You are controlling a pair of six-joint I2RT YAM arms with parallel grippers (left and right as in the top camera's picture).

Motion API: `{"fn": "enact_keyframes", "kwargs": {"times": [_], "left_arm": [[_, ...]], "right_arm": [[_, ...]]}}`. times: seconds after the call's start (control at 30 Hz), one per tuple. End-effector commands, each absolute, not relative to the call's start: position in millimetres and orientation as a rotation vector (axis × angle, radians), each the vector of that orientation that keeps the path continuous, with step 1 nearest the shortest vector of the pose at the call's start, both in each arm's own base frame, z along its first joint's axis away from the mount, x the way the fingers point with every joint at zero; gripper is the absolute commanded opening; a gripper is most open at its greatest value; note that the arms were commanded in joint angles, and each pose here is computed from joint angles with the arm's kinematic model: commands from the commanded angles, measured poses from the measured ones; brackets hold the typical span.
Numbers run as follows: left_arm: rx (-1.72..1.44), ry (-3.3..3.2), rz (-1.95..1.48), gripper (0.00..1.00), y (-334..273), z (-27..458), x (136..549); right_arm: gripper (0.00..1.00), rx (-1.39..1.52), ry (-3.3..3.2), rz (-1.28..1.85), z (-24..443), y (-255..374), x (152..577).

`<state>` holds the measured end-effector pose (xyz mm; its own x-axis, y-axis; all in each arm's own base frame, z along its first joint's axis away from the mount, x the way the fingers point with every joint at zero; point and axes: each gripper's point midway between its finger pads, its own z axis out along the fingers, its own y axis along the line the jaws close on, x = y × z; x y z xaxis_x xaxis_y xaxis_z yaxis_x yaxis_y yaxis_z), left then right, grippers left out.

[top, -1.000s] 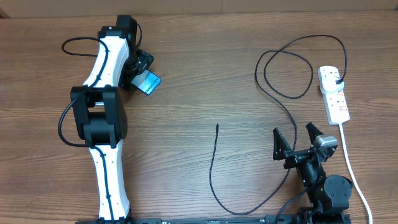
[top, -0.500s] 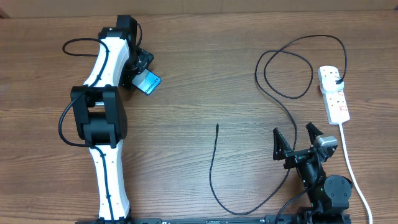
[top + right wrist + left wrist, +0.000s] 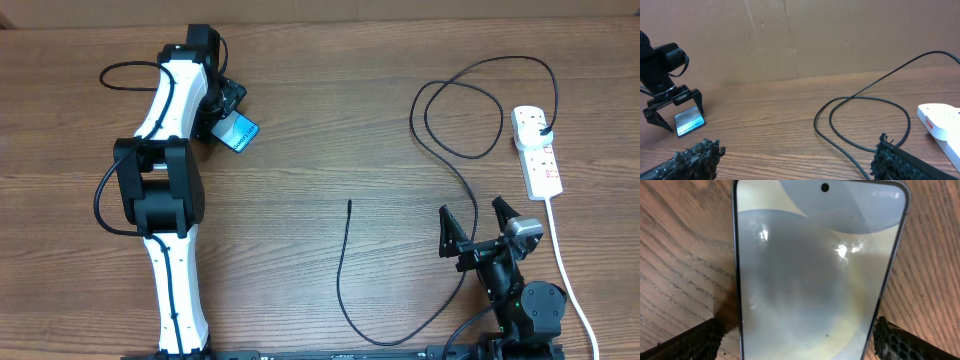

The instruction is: Plug charger to phone and switch on socket

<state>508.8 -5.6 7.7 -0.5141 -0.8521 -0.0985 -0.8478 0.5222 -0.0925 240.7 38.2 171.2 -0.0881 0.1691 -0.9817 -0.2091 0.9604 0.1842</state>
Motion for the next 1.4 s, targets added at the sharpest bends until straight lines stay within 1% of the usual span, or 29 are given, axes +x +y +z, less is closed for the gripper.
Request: {"fn": "enact_keyframes", "kwargs": {"times": [0.0, 0.13, 0.3, 0.43, 0.67, 0.97, 1.07, 1.37], "left_arm": [[-1.532, 2.660, 0.020, 1.00, 1, -18, 497], [-1.554, 2.699, 0.031, 1.00, -1, -32, 489], [-1.549, 2.708, 0.024, 1.00, -2, -33, 489], [-1.562, 2.736, 0.073, 1.00, 0, -33, 478], [-1.568, 2.761, 0.080, 1.00, 0, -33, 473], [-1.608, 2.705, 0.051, 1.00, 18, -33, 481], [-1.645, 2.709, -0.020, 1.00, 19, -33, 481], [-1.653, 2.718, -0.027, 1.00, 18, -33, 479]], "right_arm": [[1.00, -0.029, 1.625, 0.306, 171, 37, 241], [1.00, -0.029, 1.626, 0.306, 171, 37, 241], [1.00, -0.029, 1.625, 0.306, 171, 37, 241], [1.00, -0.029, 1.625, 0.306, 171, 37, 241], [1.00, -0.029, 1.625, 0.306, 171, 37, 241], [1.00, -0.029, 1.625, 0.306, 171, 37, 241], [1.00, -0.029, 1.625, 0.306, 171, 37, 241], [1.00, -0.029, 1.625, 0.306, 171, 37, 241]]}}
